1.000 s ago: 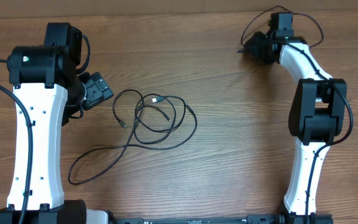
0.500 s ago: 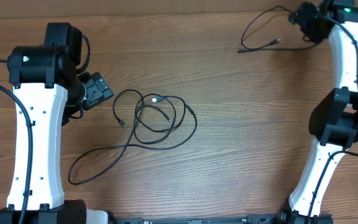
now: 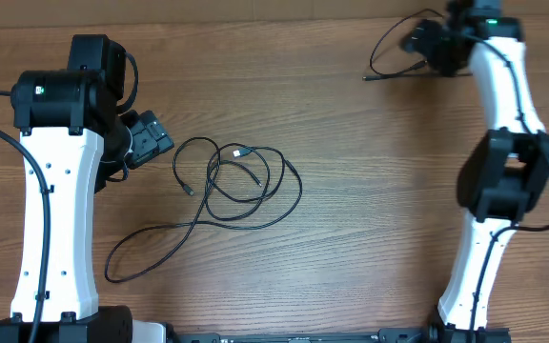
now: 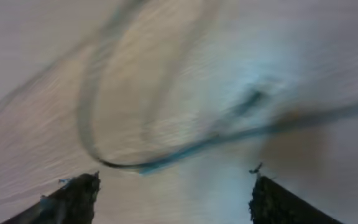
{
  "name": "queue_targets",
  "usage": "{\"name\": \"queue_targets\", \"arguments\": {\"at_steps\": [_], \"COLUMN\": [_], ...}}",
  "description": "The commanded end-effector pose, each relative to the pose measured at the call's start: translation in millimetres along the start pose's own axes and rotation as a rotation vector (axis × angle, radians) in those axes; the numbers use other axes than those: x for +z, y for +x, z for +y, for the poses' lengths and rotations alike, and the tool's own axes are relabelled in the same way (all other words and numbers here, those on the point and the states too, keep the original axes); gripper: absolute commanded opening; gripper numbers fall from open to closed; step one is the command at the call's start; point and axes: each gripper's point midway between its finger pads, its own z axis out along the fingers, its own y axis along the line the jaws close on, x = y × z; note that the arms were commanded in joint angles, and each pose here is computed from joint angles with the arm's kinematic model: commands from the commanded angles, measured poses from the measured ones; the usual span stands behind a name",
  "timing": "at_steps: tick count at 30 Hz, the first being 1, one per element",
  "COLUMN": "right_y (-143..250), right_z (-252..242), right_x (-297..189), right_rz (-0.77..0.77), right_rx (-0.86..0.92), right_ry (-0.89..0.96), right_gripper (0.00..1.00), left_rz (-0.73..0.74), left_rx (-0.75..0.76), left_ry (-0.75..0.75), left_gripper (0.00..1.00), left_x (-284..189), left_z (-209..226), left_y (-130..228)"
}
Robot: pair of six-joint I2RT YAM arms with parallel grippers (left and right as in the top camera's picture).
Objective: Untangle cables
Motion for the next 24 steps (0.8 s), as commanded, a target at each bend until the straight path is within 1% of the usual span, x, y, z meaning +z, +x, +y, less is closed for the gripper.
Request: {"name": "queue_targets", "arguments": {"at_steps": [1,3,6,9,10,12,13,19,21,24], "right_y": [8.3,6.9,5.8,11.6,15.4,20.4,21.8,26.7,28.5,33.9], "right_z": [45.8,57.4,67.3,78.0,81.1,82.2,80.8,64.7,62.4,56.0], "right_x": [13.0,22.7,34.2,46.3,52.0,60.5,63.4,69.9,70.3,71.0], "right_rz": [-0.052,-0.107,-0.182,-0.216,-0.222,-0.233,-0.236,-0.23,-0.22,-0.193], "right_rx": [-0.126,-0.163,-0.201,-0.227,-0.234,-0.242,-0.243,-0.231,-0.231,-0.225], "right_ry": [-0.019,0.008,0.06,0.053,0.044,0.033,0.032,0.072,0.079,0.098], "right_gripper": [0.86,0.88,0.87,0.87,0.85,0.75,0.72,0.63,0.52,0.3], "left_rz": [0.009,0.009,0.009,0.009,0.009,0.009,0.009,0.008,0.008,0.009], "left_rx": [0.006,0.006,0.006,0.006,0.006,0.006,0.006,0.006,0.006,0.006], "left_ry": [-0.004,-0.004,-0.004,-0.004,-0.004,-0.004,-0.004,-0.005,-0.005,-0.004], "left_gripper": [1.0,1.0,1.0,1.0,1.0,1.0,1.0,0.99,1.0,1.0], "left_x": [2.6,2.6,2.6,2.6,2.6,2.6,2.6,2.6,2.6,2.6], "left_z": [0.0,0.0,0.0,0.0,0.0,0.0,0.0,0.0,0.0,0.0], "left_y": [1.1,1.1,1.1,1.1,1.1,1.1,1.1,1.0,1.0,1.1]}}
